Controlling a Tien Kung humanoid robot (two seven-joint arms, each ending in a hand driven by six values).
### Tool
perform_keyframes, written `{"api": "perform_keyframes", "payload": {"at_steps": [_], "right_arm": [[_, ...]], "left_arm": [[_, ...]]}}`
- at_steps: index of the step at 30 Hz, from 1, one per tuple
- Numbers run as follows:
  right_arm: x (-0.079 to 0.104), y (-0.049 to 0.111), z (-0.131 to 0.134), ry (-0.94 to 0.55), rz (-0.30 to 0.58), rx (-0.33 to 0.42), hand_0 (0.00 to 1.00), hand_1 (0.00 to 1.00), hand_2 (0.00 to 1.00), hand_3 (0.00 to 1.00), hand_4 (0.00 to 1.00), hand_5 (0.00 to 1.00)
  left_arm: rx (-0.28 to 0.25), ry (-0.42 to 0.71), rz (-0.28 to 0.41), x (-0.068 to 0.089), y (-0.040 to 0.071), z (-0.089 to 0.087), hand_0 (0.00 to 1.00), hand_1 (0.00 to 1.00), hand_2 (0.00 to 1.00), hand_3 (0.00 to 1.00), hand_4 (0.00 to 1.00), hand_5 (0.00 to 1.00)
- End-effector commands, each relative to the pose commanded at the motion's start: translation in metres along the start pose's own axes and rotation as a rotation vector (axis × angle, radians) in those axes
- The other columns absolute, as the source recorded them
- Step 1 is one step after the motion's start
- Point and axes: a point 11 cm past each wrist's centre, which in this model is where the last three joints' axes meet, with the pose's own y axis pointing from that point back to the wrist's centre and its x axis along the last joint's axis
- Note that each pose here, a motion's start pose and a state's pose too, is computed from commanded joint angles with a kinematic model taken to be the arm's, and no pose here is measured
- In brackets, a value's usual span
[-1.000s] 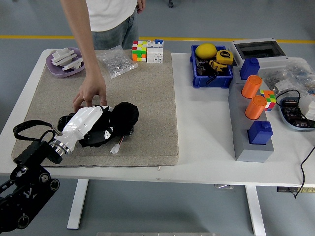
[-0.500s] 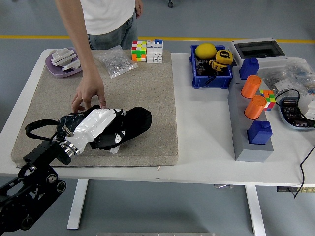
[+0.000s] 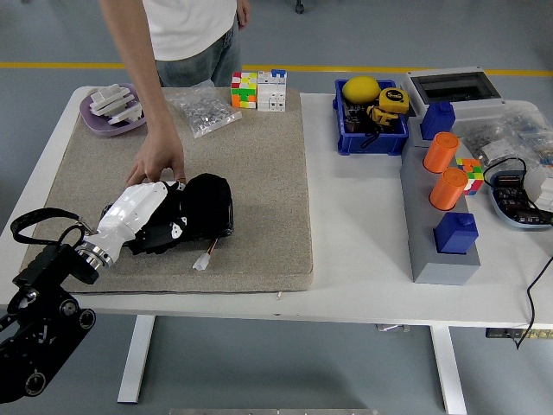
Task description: Pick the rag up,wipe the panel,place it on the desk
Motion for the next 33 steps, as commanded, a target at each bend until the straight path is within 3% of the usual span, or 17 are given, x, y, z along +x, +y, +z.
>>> {"api": "perform_keyframes", "payload": {"at_steps": [13, 24, 33], "right_arm": [[0.003, 0.0, 0.001, 0.001, 0.008, -0.003, 0.513, 0.604, 0.651, 0.578, 0.998, 0.473], [0.002, 0.0, 0.003, -0.001, 0.008, -0.01, 0.517, 0.605, 0.652, 0.579, 0.998, 0.475], [0.003, 0.0, 0.004, -0.001, 0.009, -0.013, 0.517, 0.605, 0.652, 0.579, 0.998, 0.476]], "left_arm": [[0.121, -0.014, 0.052, 0.016, 0.02, -0.043, 0.277, 0.176, 0.57, 0.423, 0.016, 0.002], [0.199, -0.016, 0.117, 0.038, 0.034, -0.071, 0.271, 0.183, 0.565, 0.42, 0.014, 0.002], [0.244, -0.013, 0.139, 0.043, 0.047, -0.089, 0.27, 0.186, 0.562, 0.42, 0.018, 0.002]]}}
